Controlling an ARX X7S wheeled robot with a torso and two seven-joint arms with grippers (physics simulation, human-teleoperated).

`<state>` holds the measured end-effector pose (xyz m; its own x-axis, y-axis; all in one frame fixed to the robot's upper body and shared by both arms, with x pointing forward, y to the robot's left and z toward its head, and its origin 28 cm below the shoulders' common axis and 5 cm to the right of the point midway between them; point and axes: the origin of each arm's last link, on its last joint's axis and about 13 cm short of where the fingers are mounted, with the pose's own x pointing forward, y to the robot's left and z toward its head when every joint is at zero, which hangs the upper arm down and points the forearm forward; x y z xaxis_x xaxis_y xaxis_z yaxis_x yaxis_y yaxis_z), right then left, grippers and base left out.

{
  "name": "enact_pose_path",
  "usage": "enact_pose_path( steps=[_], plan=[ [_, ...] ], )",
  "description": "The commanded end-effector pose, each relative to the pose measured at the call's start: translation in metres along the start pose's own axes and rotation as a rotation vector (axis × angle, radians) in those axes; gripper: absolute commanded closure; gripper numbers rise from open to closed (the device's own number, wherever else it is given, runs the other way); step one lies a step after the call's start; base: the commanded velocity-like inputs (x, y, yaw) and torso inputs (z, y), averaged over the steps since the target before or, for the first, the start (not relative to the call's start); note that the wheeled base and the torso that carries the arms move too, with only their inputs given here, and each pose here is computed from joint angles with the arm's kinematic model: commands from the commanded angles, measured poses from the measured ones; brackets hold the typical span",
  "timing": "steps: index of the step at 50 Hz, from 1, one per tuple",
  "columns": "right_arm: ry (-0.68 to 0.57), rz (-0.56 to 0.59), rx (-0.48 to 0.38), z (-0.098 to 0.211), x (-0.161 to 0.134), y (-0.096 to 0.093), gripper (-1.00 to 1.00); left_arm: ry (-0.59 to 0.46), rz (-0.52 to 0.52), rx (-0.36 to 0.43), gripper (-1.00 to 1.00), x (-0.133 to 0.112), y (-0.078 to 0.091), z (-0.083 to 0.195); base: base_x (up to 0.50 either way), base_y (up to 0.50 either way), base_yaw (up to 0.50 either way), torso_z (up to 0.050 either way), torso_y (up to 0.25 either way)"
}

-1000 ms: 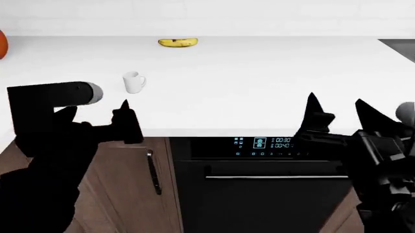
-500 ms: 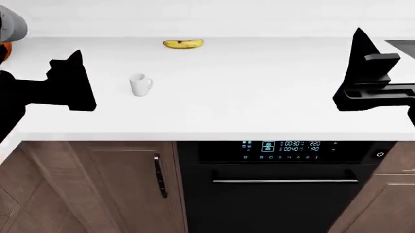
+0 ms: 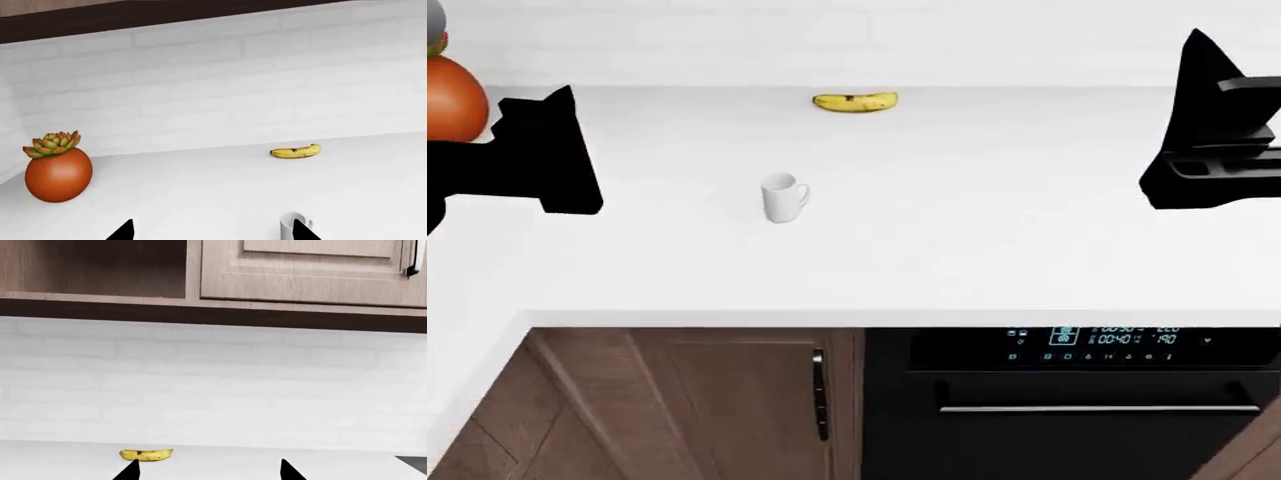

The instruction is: A wet mug is on the counter and needs to be dried. Pick it up and place it upside down in the open cabinet.

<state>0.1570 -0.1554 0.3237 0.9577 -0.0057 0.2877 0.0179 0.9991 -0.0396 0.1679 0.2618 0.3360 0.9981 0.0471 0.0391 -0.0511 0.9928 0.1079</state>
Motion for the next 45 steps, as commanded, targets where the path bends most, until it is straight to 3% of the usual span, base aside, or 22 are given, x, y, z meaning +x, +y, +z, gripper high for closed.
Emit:
enact_pose_path(
  steps=[1,25,45],
  plan=[
    [0.007,0.003,0.008,-0.0012,-0.0012,-0.0019,-1.0,0.008,0.003,0.001,-1.0,-0.0002,0.0,0.0017,0.21,0.23,0.0,0.0,0.0],
    [0.007,0.016,0.013,-0.0014,-0.0034,-0.0025,-1.0,0.035,-0.04,-0.022,-1.0,-0.0005,-0.0008,0.0029,0.35,0.04,0.0,0.0,0.0],
    [0.005,0.036,0.029,-0.001,-0.0056,-0.0019,-1.0,0.039,-0.044,-0.02,-1.0,-0.0027,-0.0008,0.002,0.33,0.18,0.0,0.0,0.001]
  ],
)
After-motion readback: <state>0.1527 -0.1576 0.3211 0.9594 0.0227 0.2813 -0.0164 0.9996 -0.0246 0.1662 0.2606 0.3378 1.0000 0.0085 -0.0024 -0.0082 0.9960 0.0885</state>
